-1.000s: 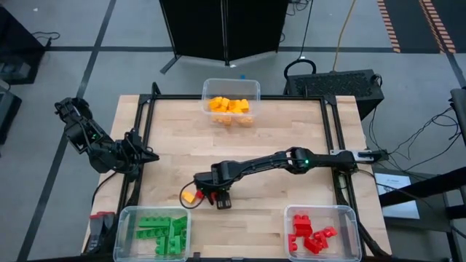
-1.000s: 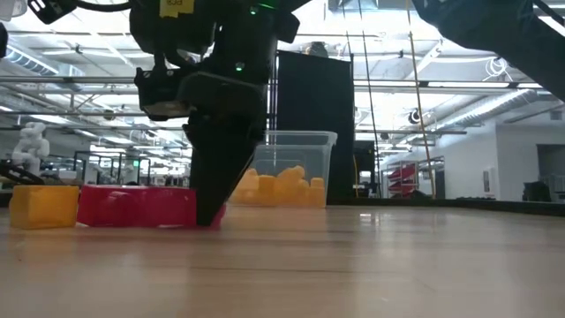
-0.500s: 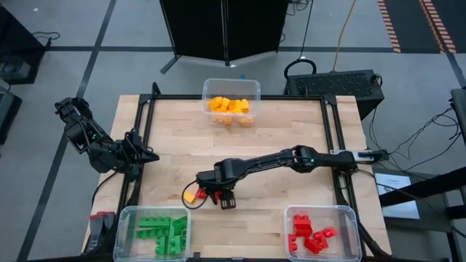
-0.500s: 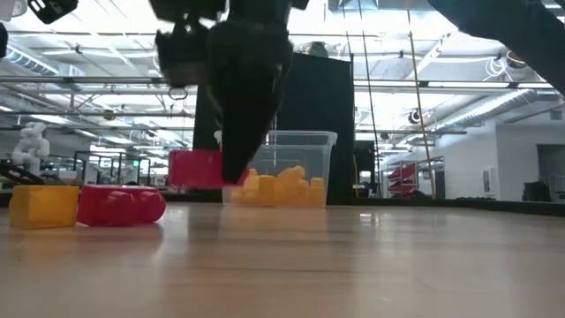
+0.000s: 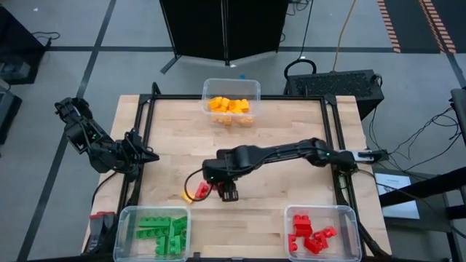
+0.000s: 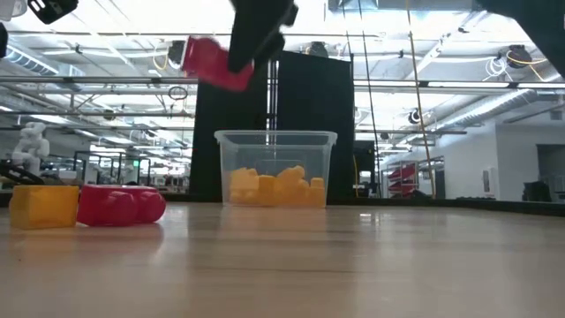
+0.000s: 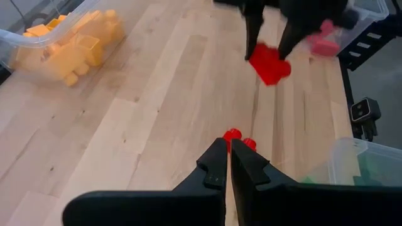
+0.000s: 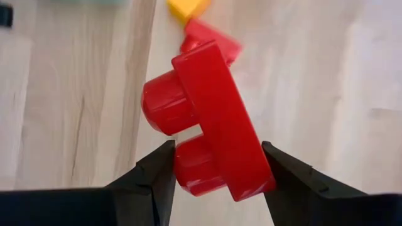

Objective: Sort blocks
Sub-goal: Put the red game piece into the bottom right transparent bin

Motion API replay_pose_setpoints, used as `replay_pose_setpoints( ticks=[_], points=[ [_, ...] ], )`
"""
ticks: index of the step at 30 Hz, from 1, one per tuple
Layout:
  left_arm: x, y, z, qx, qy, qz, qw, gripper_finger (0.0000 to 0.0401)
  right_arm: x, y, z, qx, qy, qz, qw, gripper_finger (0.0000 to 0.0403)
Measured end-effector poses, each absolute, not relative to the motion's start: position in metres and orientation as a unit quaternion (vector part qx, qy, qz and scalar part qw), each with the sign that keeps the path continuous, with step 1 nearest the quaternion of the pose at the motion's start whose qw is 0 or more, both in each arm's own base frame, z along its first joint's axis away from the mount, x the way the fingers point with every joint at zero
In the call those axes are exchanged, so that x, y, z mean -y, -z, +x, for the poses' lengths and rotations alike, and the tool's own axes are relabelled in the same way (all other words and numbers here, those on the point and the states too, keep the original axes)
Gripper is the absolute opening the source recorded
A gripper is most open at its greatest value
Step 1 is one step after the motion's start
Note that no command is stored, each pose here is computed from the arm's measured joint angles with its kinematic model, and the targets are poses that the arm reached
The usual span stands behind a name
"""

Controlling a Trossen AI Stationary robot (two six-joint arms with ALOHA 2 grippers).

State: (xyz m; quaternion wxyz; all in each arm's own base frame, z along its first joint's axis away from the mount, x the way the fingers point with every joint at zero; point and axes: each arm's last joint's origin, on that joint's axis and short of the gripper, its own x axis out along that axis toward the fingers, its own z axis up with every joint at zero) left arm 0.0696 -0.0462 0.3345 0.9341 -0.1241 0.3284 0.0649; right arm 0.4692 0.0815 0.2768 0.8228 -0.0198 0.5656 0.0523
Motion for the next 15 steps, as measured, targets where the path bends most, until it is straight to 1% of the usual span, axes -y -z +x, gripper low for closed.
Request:
replay_pose_setpoints(
  ticks=[8, 15],
  points=[
    [0.046, -0.335, 0.070, -0.328, -0.065, -0.124, 0.934, 0.0003, -0.070, -0.343, 0.441, -0.493, 0.002, -0.020, 0.870, 0.0178],
    [0.047, -0.335, 0.070, -0.326, -0.064, -0.128, 0.935, 0.0003, -0.065, -0.388, 0.422, -0.416, 0.023, -0.018, 0.909, 0.0178]
  ],
)
